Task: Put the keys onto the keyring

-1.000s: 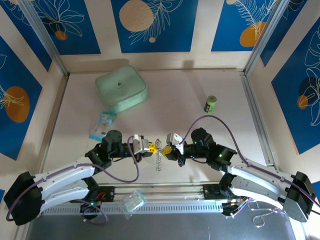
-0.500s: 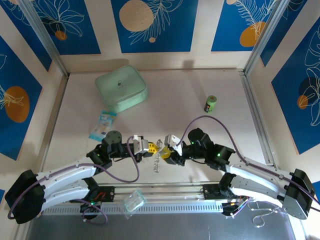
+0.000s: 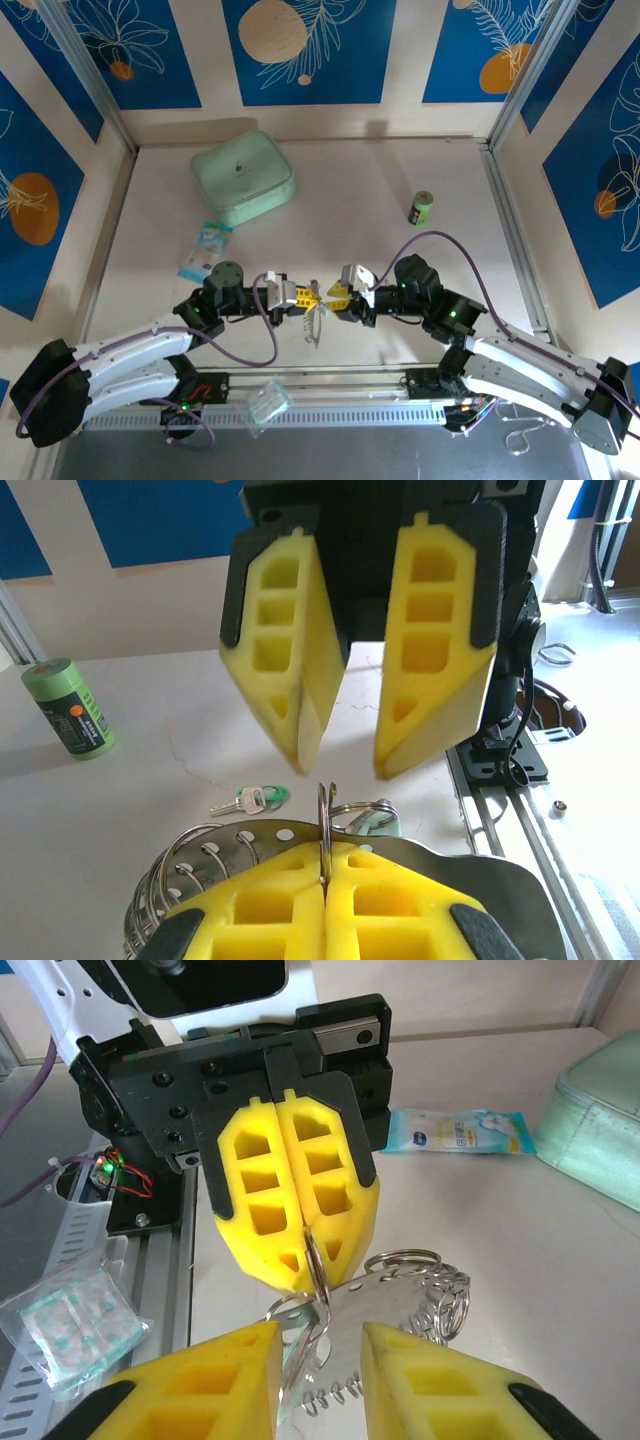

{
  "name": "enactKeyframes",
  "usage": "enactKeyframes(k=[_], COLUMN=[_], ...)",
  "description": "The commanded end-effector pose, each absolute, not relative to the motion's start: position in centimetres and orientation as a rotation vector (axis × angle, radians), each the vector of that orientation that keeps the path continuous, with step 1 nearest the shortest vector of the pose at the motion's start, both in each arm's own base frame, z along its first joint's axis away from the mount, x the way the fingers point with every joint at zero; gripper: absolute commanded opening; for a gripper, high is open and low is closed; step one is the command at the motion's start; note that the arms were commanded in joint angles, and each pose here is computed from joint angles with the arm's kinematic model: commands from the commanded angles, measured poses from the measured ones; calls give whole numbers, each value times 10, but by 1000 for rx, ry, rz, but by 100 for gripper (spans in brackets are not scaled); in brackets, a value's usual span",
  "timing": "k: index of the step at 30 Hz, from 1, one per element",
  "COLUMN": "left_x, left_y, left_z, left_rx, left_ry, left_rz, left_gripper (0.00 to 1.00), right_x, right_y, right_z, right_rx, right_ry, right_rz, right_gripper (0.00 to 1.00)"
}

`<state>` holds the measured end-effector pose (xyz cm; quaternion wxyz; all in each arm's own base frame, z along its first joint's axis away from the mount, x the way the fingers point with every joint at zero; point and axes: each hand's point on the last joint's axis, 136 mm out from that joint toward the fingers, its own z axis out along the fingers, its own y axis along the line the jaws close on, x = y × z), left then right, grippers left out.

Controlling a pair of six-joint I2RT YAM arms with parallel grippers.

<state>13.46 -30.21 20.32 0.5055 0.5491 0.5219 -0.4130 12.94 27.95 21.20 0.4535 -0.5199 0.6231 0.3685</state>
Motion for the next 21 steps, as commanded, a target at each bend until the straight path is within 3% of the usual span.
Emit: enactKeyframes(k=[1, 14, 17, 21], left_x=[128, 125, 124, 128], left_y=[-305, -307, -307, -308], left_z=[220, 221, 222, 224], left_rx=[1340, 1352, 1354, 1337], left_ry=[1147, 1133, 1131, 1142], left_rz=[-1016, -1037, -1043, -1040], left_gripper=[0, 0, 0, 0], right_x=[132, 131, 129, 128], right_y=[288, 298, 299, 299], right_z=[238, 233, 230, 222], right_rx=[-1264, -1304, -1328, -1377], right_ry=[1451, 1454, 1464, 1488], right_rz=[938, 972, 977, 963], right_gripper=[25, 20, 14, 0])
